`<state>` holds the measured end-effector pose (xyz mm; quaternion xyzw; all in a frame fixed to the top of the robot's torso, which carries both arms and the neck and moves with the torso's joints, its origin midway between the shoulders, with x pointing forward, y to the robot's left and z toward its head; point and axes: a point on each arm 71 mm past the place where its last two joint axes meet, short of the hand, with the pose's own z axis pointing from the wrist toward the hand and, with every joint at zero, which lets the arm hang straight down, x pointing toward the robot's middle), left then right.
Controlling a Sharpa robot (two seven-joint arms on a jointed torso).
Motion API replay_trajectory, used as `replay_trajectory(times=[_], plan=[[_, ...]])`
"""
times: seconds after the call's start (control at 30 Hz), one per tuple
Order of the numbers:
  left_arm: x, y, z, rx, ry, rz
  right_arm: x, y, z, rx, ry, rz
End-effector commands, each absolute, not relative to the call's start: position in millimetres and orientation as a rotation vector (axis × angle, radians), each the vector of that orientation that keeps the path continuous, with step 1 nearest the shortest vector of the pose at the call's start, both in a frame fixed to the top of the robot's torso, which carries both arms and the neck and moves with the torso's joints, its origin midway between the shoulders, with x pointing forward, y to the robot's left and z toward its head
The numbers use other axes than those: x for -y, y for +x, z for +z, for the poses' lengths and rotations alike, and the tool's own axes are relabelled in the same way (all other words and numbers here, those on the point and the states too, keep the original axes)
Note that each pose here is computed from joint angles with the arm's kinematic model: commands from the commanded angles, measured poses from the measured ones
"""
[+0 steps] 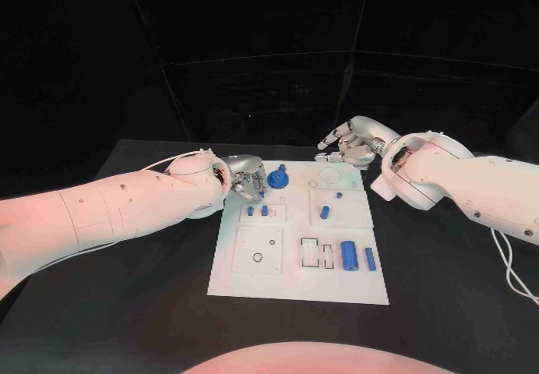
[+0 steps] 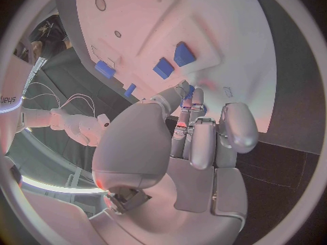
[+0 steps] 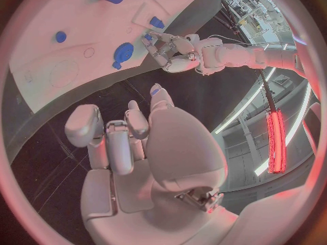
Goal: Assemble the parts on the task board
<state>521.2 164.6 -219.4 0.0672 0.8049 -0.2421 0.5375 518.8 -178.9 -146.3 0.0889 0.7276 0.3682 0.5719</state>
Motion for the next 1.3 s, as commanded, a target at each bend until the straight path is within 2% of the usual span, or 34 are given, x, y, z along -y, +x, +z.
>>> replay_trajectory(times=[0.03, 0.6, 0.8, 1.1, 1.3], plan=[[-164.1, 520.8, -220.4, -1.930, 0.162, -0.575, 177.7, 518.6, -144.9, -1.704, 0.198, 0.870], [-166.5, 520.9, -218.4, -1.901, 0.150, -0.582, 179.5, 519.5, -145.1, -1.703, 0.201, 0.865], [-173.5, 520.9, -217.7, -1.896, 0.127, -0.583, 183.8, 521.7, -145.8, -1.701, 0.209, 0.854], [-207.5, 520.8, -208.7, -1.883, -0.032, -0.621, 200.5, 525.7, -148.1, -1.700, 0.168, 0.781], [-233.8, 521.9, -191.9, -1.772, -0.263, -0.764, 212.3, 523.5, -153.8, -1.697, 0.040, 0.680]])
